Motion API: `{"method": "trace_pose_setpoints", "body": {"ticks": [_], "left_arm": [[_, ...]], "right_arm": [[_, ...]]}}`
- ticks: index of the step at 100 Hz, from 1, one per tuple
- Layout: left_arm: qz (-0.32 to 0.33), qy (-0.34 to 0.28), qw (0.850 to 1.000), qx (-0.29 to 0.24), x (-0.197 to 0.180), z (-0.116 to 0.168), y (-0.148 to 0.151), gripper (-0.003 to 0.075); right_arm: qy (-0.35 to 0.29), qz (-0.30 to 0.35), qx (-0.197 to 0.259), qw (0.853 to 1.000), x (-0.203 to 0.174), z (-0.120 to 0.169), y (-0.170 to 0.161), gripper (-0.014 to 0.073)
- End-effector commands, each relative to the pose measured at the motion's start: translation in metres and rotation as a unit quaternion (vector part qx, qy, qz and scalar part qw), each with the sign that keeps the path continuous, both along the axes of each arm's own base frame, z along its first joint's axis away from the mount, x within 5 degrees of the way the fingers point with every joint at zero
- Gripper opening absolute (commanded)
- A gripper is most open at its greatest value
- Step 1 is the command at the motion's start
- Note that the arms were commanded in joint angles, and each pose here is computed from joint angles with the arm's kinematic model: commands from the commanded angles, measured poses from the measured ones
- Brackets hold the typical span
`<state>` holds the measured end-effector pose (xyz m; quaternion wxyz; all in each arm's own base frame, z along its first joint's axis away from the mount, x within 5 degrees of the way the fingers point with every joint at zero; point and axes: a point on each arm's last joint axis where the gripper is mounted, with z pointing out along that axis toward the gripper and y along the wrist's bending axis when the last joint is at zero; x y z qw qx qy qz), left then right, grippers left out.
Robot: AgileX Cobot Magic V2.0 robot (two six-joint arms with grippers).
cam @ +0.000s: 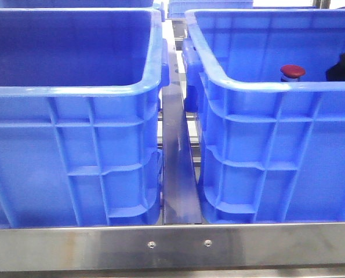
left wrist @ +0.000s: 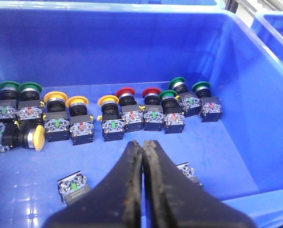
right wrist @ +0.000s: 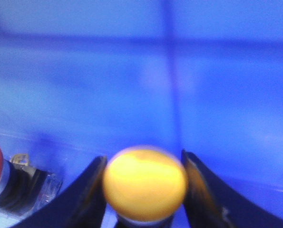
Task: Pick red and yellow buttons and place in box
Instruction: 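Carry the yellow button into the bin and lower it beside the red button, then open the right gripper and lift it away from the yellow button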
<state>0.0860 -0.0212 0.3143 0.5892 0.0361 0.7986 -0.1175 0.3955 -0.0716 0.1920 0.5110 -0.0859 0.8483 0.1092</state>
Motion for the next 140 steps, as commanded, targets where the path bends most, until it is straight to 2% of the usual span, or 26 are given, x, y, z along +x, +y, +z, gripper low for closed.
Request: {"method": "trace_pose_setpoints", "body": {"ticks": [1,27,69,99,114,126,140], "left_arm": [[0.002,-0.045,0.999,-0.016,0.001,0.014,0.000,-0.0019],[0.002,-0.045,0.999,-0.016,0.001,0.014,0.000,-0.0019],[0.002,-0.045,0.999,-0.016,0.001,0.014,0.000,-0.0019],[0.002,-0.045,0.999,-0.016,0.001,0.014,0.000,-0.0019],[0.002,-0.045,0.999,-0.016,0.001,0.014,0.000,-0.0019],[0.002,-0.045,0.999,-0.016,0.001,0.014,0.000,-0.0019],[0.002,-0.045,0.999,-0.016,0.001,0.014,0.000,-0.0019]], "right_arm": [[-0.052,-0.019,0.034,0.998,0.002,0.029,-0.001,0.0481],[-0.075,-0.021,0.025,0.997,-0.003,0.049,0.001,0.0503],[-0.132,-0.031,0.027,0.990,-0.024,0.103,0.006,0.0503],[-0.184,-0.027,0.017,0.982,-0.072,0.145,0.021,0.0498],[-0.210,-0.034,0.045,0.976,-0.101,0.168,0.030,0.0498],[-0.217,-0.043,0.066,0.973,-0.127,0.174,0.037,0.0498],[-0.218,-0.069,0.054,0.972,-0.156,0.173,0.046,0.0496]]}}
